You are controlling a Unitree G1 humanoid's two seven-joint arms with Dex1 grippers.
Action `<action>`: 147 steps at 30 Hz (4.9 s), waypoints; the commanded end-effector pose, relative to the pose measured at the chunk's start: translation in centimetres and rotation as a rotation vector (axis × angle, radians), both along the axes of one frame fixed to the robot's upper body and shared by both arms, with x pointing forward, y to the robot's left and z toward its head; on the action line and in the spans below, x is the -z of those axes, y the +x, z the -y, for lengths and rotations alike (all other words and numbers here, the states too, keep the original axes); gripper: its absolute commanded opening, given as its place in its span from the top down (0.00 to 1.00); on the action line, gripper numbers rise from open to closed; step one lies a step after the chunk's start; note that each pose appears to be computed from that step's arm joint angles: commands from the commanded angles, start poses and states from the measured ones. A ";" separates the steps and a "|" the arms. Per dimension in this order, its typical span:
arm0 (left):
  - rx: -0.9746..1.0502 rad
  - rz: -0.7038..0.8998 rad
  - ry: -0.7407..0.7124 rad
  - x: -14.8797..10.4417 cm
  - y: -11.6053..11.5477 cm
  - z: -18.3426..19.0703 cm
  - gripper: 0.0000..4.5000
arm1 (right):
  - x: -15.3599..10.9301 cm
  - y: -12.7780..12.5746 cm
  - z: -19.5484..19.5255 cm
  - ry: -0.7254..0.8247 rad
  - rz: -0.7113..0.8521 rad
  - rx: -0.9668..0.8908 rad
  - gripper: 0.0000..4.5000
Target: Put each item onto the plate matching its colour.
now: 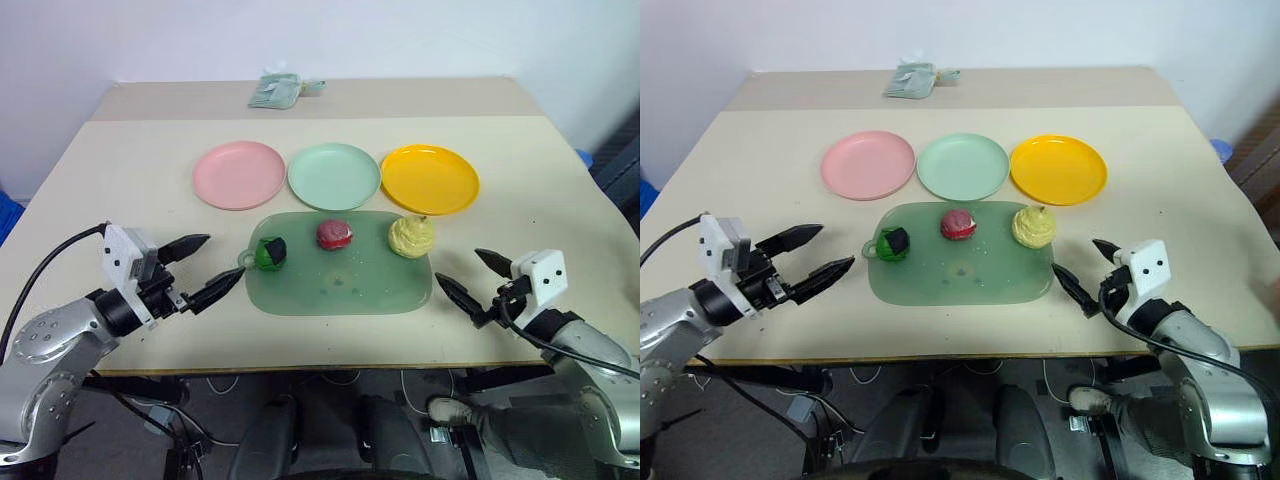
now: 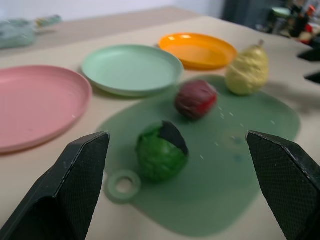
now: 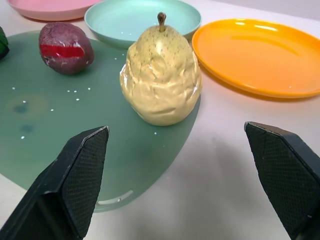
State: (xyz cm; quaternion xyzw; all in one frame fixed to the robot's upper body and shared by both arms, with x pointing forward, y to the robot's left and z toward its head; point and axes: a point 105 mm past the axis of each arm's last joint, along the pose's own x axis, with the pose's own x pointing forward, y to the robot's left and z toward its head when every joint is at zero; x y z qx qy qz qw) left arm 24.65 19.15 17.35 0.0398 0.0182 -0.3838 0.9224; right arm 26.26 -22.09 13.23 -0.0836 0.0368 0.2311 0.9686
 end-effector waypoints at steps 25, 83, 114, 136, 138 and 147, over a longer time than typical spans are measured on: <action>-0.077 -0.106 0.019 -0.9 3.4 2.2 0.00 | -4.2 -0.9 -4.4 -0.007 0.070 -0.300 0.01; -0.159 -0.075 0.080 -2.2 12.8 7.5 0.49 | -9.9 5.8 -5.3 -0.025 0.302 -0.177 0.00; -0.342 -0.066 0.072 -2.1 22.9 16.8 0.49 | -9.9 5.7 -6.1 -0.035 0.210 -0.165 0.00; 0.145 -0.023 -0.013 -3.4 16.9 13.8 0.01 | -9.4 5.1 -6.1 -0.014 0.204 -0.167 0.00; 0.237 -0.025 0.055 -2.5 14.2 12.8 0.01 | -9.1 4.9 -5.9 -0.011 0.196 -0.164 0.00; 0.273 -0.075 0.188 0.0 11.0 11.9 0.01 | -6.6 0.6 -4.7 -0.035 0.087 -0.211 0.00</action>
